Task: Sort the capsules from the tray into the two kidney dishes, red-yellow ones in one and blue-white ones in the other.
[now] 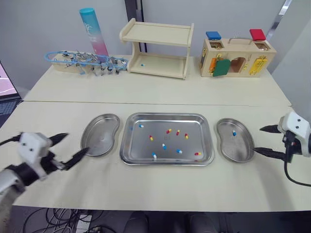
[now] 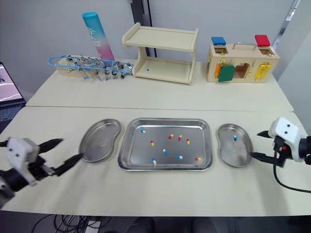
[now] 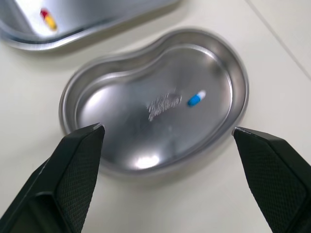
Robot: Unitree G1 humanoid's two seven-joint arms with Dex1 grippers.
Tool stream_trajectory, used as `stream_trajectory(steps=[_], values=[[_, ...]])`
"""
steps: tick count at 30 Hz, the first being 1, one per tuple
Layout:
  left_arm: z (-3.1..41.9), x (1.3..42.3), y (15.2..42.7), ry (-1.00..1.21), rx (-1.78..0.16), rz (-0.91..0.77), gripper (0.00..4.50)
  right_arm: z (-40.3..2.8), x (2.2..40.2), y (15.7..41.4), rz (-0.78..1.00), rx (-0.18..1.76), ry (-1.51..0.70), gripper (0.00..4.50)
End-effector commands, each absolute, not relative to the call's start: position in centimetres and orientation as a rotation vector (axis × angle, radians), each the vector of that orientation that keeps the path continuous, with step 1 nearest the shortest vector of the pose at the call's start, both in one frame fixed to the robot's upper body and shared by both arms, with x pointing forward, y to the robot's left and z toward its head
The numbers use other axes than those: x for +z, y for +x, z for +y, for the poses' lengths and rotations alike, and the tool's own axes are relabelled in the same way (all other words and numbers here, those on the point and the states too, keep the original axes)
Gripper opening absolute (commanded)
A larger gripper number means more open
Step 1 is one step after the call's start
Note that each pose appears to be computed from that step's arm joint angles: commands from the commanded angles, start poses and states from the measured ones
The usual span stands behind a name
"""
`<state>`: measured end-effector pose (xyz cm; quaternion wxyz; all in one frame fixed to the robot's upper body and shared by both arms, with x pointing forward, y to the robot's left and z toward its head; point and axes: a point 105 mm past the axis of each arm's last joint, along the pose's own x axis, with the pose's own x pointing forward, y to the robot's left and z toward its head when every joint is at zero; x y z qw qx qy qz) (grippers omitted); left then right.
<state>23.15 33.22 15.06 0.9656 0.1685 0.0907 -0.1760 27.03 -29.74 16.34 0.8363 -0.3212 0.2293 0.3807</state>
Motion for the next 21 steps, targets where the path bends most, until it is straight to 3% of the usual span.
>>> stream_trajectory(steps=[1, 9, 21], values=[[36.7, 15.9, 21.8, 0.367, -0.299, 0.216, 4.5, -31.7, 17.8, 26.3, 0.464, 0.826, -0.817, 4.44], [39.0, 14.8, 19.9, 0.331, -0.297, 0.333, 4.5, -35.9, 17.5, 25.6, 0.59, 0.757, -0.73, 4.44], [37.3, 15.2, 19.6, 0.309, -0.341, 0.32, 4.5, -34.0, 17.9, 26.4, 0.536, 0.797, -0.756, 4.44]])
